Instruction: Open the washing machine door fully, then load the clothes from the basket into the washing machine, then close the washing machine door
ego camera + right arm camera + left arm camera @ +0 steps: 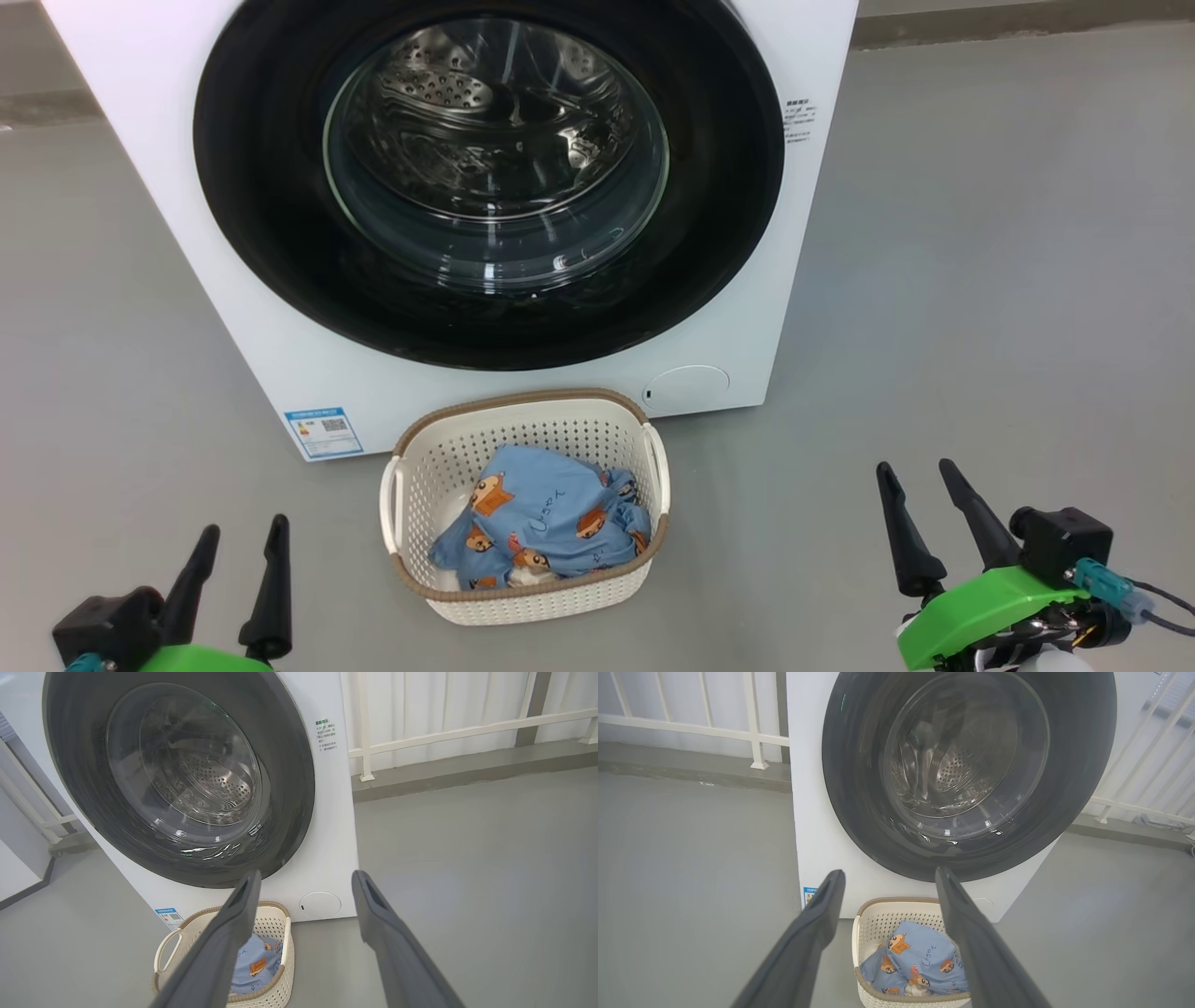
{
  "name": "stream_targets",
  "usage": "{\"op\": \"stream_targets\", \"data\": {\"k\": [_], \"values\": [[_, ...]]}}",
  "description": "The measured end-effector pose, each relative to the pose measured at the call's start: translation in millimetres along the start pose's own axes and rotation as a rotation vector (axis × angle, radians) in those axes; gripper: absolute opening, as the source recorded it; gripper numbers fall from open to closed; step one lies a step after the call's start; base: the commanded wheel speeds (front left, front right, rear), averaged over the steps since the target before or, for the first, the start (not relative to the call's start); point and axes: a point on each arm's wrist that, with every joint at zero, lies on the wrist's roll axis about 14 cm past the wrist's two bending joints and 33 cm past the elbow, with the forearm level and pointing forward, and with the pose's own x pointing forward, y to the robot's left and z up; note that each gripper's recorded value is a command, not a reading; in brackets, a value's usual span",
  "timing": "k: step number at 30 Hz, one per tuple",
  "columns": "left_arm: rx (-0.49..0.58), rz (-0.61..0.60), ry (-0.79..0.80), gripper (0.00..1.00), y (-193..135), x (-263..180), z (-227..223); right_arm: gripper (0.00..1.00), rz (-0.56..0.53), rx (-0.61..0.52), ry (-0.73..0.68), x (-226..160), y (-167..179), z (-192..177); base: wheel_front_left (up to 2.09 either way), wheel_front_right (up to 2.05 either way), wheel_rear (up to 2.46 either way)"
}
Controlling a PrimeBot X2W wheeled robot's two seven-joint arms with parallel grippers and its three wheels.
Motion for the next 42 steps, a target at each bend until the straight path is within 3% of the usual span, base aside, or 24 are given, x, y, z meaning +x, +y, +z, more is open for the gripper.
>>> {"op": "stream_targets", "data": {"k": [19, 42], "values": [[0.185, -0.028, -0.028, 1.0, 3, -3, 6, 1.0, 0.047, -0.226, -0.063, 4, 8, 16, 0.0, 0.0, 0.0], [0.156, 0.046, -0.037, 1.0, 20, -5, 7, 1.0, 0.022, -0.199, -0.071, 5, 1, 19, 0.0, 0.0, 0.0]]}}
